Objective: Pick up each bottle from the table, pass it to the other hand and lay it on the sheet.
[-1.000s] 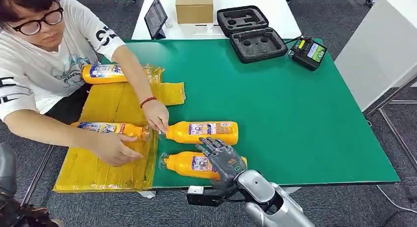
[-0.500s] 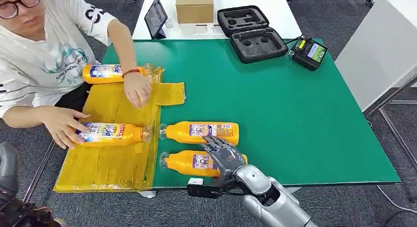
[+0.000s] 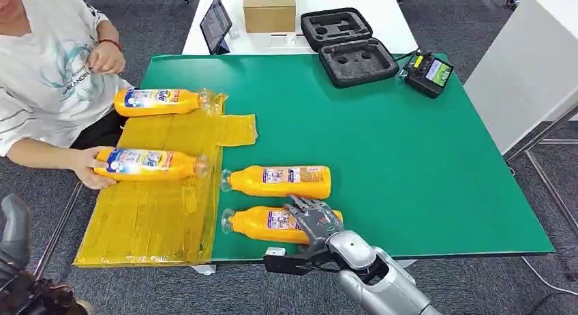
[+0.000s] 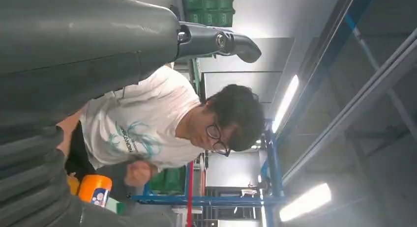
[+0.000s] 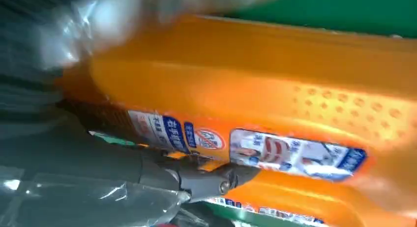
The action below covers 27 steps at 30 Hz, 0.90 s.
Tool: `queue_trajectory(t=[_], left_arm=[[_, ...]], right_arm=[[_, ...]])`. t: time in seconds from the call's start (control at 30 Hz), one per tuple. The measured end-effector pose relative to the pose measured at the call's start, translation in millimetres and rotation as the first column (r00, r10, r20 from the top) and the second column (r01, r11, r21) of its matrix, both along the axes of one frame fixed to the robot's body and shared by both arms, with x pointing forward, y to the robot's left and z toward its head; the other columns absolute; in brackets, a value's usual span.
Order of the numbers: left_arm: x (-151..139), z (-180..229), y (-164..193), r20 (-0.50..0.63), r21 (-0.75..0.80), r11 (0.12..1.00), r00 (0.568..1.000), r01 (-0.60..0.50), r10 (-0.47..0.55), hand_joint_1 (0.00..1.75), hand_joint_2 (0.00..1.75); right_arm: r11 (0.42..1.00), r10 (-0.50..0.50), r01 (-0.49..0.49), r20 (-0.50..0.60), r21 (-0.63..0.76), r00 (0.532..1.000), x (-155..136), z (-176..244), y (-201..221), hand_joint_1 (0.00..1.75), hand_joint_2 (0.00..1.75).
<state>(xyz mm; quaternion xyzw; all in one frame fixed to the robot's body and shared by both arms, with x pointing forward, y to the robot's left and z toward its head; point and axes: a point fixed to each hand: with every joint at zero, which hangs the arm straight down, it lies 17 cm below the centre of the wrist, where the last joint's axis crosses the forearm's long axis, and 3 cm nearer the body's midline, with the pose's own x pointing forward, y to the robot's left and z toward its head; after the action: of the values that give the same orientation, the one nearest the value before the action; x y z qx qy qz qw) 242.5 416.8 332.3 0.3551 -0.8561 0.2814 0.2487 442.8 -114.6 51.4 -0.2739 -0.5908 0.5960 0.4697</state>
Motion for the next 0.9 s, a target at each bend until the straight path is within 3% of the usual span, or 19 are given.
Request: queue_trajectory(t=[0.47, 0.6, 0.67, 0.73, 0.9], left_arm=[[4, -2, -1, -0.005, -0.002, 1.000, 1.000, 0.015, -0.015, 0.00, 1.75], [7, -4, -2, -0.010, -0.001, 1.000, 1.000, 0.024, -0.024, 0.00, 1.75], [10, -7, -3, -0.018, -0.004, 0.999, 0.999, 0.037, -0.037, 0.00, 1.75], [16, -13, -5, -0.022, -0.022, 0.997, 0.997, 0.080, -0.080, 0.00, 1.75], [28, -33, -8, -0.040, -0.080, 0.985, 0.987, 0.150, -0.153, 0.00, 1.75]], right_arm=[[1.000, 0.005, -0.006, -0.041, -0.016, 0.999, -2, -9, -5, 1.75, 1.75], [0.994, 0.054, -0.052, -0.018, 0.101, 0.998, -6, 4, 8, 1.75, 1.75], [0.951, 0.092, -0.096, 0.027, 0.294, 0.995, -13, 28, 20, 1.75, 1.75], [0.872, 0.103, -0.139, 0.100, 0.470, 0.990, -19, 62, 31, 1.75, 1.75], [0.753, 0.039, -0.166, 0.208, 0.637, 0.977, -16, 111, 25, 1.75, 1.75]])
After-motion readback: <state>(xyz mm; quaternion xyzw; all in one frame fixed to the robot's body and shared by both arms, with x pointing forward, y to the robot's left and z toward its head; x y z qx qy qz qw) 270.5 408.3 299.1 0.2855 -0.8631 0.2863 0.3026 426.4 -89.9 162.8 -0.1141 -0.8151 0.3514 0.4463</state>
